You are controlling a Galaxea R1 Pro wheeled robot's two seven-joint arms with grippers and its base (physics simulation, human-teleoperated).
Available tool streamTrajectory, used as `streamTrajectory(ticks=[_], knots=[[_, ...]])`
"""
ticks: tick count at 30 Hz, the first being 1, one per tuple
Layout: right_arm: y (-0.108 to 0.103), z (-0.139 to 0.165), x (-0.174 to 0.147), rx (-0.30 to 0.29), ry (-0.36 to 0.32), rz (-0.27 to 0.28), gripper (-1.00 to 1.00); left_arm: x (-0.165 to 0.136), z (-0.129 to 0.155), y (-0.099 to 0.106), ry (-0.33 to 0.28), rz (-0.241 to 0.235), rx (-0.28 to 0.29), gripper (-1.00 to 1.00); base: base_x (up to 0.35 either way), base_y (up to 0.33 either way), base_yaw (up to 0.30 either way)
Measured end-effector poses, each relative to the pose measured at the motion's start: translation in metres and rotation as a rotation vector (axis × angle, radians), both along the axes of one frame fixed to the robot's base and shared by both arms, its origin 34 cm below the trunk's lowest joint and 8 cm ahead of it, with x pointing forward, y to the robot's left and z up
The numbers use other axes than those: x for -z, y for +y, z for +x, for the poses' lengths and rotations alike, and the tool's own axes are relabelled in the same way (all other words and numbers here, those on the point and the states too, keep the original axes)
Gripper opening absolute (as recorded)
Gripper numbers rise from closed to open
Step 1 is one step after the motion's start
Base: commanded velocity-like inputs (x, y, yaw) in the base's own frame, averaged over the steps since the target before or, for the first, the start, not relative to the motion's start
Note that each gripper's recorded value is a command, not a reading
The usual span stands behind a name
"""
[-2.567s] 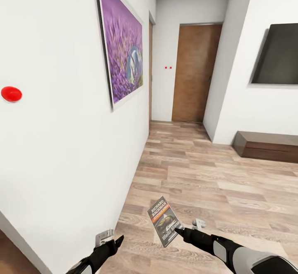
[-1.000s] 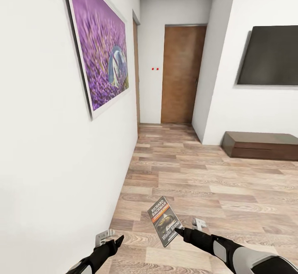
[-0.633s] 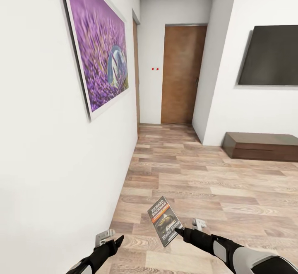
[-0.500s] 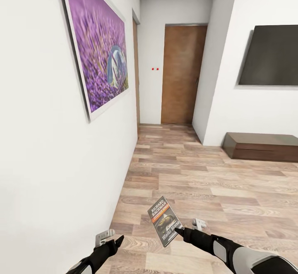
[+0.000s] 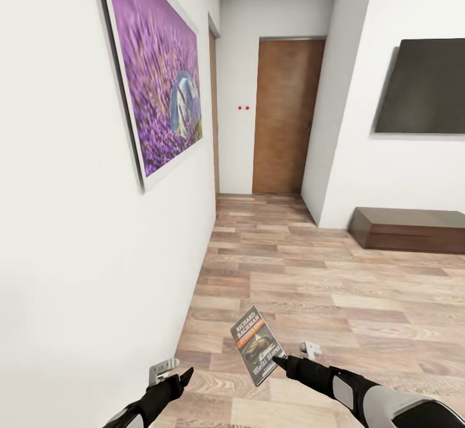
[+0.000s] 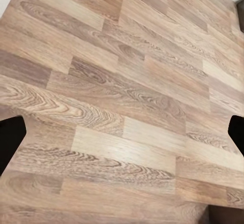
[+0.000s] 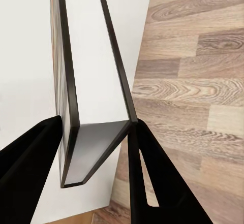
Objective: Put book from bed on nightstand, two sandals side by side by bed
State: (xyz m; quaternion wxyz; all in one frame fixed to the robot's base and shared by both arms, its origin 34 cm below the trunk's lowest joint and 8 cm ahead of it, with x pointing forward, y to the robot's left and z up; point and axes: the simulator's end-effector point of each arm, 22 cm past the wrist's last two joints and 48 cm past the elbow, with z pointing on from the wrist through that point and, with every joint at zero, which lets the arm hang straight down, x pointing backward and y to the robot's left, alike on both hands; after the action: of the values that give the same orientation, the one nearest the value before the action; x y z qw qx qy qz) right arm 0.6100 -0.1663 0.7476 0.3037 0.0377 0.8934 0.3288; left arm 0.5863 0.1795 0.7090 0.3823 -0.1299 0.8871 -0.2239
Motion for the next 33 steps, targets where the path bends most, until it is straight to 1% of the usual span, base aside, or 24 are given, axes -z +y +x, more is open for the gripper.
streamTrajectory(ticks=[8, 17, 33], knots=[[0.0000, 0.0000, -0.0003, 0.001, 0.000, 0.000, -1.00, -0.0003, -0.0001, -0.0008, 0.000, -0.001, 0.000, 1.00, 0.284, 0.001, 0.000], [0.0000, 0.0000, -0.0001, 0.000, 0.000, 0.000, -1.00, -0.0002, 0.0000, -0.0011, 0.000, -0.001, 0.000, 1.00, 0.103, 0.000, 0.000], [-0.0001, -0.0003, -0.0001, -0.001, 0.000, -0.001, -1.00, -0.0004, -0.0001, -0.0010, -0.001, -0.001, 0.000, 1.00, 0.301, 0.000, 0.000]])
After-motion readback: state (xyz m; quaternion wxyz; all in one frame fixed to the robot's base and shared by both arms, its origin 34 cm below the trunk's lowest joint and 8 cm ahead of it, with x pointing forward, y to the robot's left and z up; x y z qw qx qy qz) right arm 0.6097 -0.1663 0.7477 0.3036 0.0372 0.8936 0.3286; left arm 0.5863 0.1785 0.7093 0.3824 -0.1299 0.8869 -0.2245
